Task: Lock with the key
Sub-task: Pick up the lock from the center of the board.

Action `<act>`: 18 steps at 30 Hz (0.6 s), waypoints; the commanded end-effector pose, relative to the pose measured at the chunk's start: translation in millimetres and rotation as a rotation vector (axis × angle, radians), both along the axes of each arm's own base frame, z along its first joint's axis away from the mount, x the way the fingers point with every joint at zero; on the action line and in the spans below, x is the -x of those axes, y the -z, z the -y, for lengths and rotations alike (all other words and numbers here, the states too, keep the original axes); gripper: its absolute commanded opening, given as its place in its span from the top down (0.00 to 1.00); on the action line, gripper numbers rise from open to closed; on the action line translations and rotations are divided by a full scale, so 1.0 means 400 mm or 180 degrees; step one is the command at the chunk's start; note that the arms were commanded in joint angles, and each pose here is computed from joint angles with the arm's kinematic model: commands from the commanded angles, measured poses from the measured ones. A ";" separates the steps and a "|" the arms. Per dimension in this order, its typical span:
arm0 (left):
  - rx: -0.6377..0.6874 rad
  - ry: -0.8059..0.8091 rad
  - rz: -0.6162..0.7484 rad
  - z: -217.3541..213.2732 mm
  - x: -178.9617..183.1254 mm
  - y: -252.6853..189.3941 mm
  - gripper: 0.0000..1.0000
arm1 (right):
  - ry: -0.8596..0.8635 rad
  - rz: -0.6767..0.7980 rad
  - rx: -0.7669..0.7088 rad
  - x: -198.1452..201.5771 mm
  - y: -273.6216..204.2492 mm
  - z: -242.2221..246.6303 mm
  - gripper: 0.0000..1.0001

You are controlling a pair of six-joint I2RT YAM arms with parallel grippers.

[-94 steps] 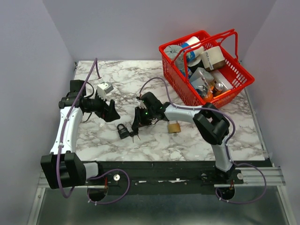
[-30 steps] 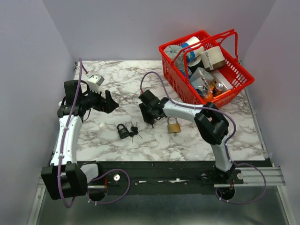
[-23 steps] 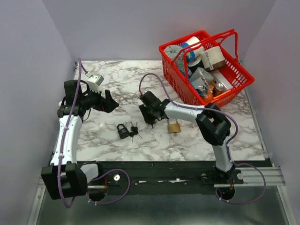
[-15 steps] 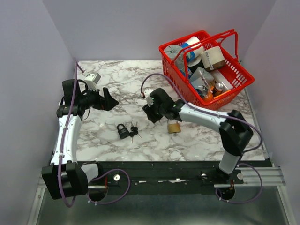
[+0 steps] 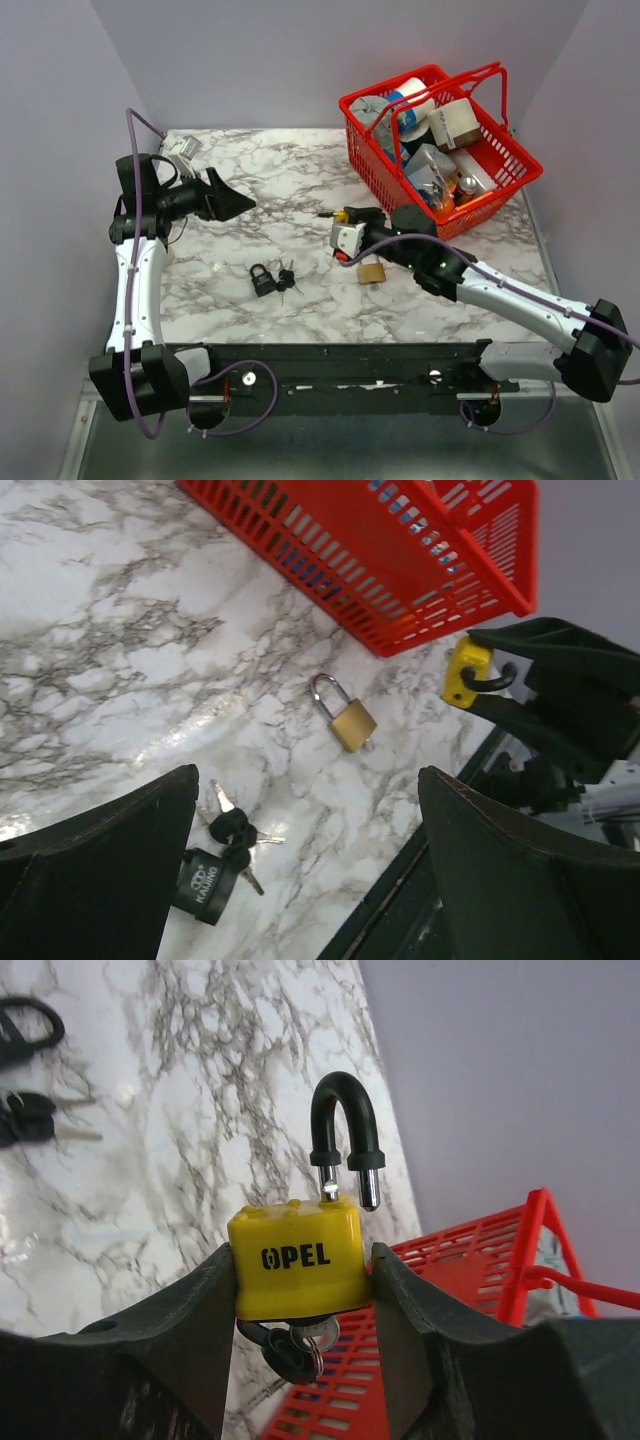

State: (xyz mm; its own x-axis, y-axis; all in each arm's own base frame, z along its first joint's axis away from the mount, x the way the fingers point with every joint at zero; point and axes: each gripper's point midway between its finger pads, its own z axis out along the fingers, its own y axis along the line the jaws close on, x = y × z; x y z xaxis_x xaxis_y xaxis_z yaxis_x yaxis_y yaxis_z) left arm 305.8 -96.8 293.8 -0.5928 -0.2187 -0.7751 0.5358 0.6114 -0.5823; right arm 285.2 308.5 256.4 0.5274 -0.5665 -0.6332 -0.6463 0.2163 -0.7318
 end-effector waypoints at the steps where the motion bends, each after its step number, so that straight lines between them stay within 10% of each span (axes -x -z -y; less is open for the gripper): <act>1: 0.0421 0.0436 -0.0234 0.064 0.108 -0.041 0.02 | -0.0303 0.1334 -0.0013 0.024 -0.153 0.002 0.99; 18: 0.1316 0.1291 -0.0654 0.304 0.225 -0.081 0.07 | -0.0304 0.2620 -0.0086 0.081 -0.193 -0.021 0.99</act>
State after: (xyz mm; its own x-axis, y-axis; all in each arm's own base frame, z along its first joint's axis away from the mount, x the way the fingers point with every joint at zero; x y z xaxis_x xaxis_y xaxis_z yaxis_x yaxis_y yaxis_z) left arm 224.3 -198.6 294.8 -0.8515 -0.2069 -0.4818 0.4563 0.1603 -0.8753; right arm 260.9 315.0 282.1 0.8519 -0.5005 -0.1541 -0.1262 0.0895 -0.9880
